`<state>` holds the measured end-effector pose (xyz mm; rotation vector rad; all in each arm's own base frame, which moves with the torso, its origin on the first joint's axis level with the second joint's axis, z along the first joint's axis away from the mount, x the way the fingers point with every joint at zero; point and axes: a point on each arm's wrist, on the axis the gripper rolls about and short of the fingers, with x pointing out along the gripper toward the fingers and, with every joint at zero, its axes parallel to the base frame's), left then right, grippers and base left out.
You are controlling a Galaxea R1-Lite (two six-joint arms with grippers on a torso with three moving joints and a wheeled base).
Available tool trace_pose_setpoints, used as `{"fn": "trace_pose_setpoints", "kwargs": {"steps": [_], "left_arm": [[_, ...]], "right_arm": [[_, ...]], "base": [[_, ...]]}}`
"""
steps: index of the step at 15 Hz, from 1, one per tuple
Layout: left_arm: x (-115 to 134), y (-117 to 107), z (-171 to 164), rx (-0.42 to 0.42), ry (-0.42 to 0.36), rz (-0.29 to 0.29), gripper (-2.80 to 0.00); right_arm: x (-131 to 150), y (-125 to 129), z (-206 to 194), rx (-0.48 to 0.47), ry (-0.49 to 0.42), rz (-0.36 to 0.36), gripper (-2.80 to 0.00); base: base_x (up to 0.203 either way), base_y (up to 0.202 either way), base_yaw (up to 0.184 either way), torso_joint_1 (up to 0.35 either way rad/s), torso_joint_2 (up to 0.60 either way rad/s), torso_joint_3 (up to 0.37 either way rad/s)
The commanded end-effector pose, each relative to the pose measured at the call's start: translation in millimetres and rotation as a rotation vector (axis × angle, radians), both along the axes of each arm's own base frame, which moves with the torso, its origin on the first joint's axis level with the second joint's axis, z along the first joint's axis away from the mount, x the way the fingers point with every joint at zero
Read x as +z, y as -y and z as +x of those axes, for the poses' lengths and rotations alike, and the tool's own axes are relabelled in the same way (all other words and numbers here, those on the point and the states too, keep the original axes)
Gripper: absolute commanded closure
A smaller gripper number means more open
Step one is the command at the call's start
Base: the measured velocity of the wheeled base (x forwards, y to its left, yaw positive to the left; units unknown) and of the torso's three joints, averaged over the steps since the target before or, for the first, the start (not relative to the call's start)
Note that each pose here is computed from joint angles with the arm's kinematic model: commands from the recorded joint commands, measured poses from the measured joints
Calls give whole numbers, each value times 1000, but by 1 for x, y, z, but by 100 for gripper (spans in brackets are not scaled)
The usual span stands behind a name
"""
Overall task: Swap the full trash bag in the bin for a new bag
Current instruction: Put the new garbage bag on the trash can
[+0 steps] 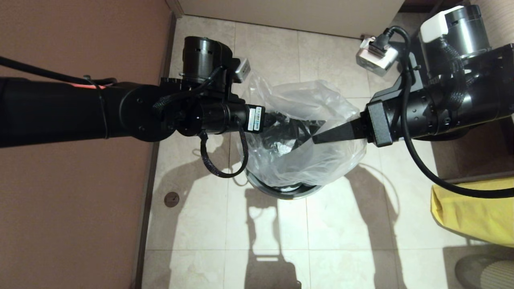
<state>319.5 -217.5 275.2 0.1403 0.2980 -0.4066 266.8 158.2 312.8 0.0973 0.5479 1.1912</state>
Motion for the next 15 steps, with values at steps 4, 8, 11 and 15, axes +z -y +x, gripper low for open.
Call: {"fn": "trace_pose_setpoints", "kwargs": {"steps": [4, 8, 11, 15], "left_arm": [[-25, 10, 25, 52, 52, 86, -280], [-25, 8, 32, 104, 115, 122, -280], [-26, -1, 44, 155, 161, 152, 0], [-21, -2, 44, 162, 187, 149, 0]], "right_arm": [[4, -1, -4, 7, -11, 16, 0], [9, -1, -4, -4, -10, 47, 0], [11, 0, -6, -4, -2, 53, 0], [13, 1, -8, -4, 2, 55, 0]], "base": [[0, 0, 0, 0, 0, 0], [0, 0, 0, 0, 0, 0], [0, 0, 0, 0, 0, 0], [0, 0, 0, 0, 0, 0]]}}
